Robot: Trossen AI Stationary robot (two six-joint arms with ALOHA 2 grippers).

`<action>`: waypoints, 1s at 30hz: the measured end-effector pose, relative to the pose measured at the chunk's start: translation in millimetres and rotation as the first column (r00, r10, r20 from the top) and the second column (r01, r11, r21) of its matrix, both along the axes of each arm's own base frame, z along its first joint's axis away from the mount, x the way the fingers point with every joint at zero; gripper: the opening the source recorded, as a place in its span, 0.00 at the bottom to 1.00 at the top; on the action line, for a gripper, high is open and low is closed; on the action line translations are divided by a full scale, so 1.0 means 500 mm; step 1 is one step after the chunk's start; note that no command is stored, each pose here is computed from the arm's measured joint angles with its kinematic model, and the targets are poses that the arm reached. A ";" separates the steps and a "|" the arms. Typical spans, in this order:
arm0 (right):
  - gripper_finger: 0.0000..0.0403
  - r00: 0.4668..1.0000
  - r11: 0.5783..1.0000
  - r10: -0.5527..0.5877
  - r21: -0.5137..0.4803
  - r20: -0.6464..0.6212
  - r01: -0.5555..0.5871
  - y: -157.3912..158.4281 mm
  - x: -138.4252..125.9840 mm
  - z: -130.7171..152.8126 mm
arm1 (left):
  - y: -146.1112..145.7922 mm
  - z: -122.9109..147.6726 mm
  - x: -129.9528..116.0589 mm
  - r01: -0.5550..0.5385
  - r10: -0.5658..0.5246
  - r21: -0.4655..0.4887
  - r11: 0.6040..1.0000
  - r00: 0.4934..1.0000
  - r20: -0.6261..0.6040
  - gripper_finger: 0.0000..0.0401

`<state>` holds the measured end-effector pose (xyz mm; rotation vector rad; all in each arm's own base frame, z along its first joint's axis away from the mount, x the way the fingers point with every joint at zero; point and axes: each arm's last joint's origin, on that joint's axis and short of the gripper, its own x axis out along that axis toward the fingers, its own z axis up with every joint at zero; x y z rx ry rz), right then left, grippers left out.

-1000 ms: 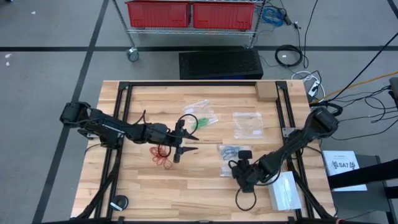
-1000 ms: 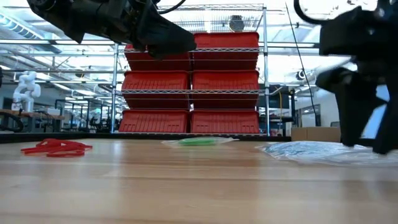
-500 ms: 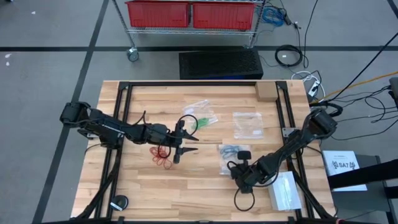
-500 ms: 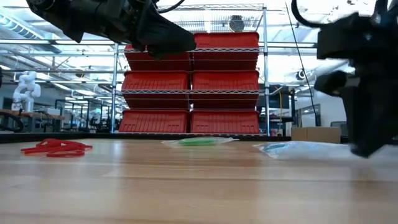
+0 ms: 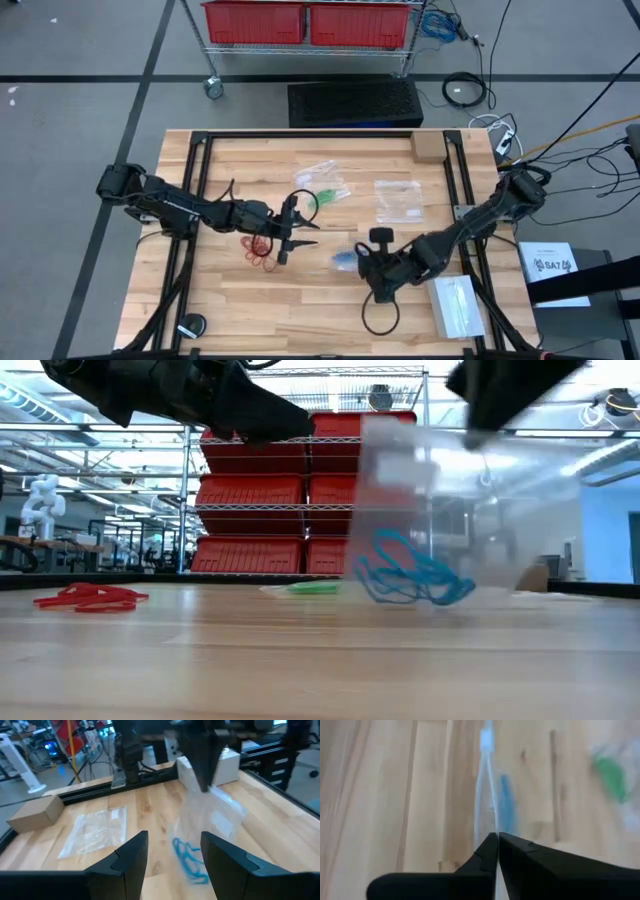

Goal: Sort rubber bands
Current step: Close the transparent zip bag

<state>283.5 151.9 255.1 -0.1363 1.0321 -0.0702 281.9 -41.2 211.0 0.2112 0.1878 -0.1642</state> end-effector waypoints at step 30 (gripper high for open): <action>0.00 0.994 0.990 0.010 -0.142 0.107 0.006 -0.064 0.050 0.111 | -0.039 0.029 -0.002 0.000 0.027 -0.255 0.967 0.994 0.101 0.47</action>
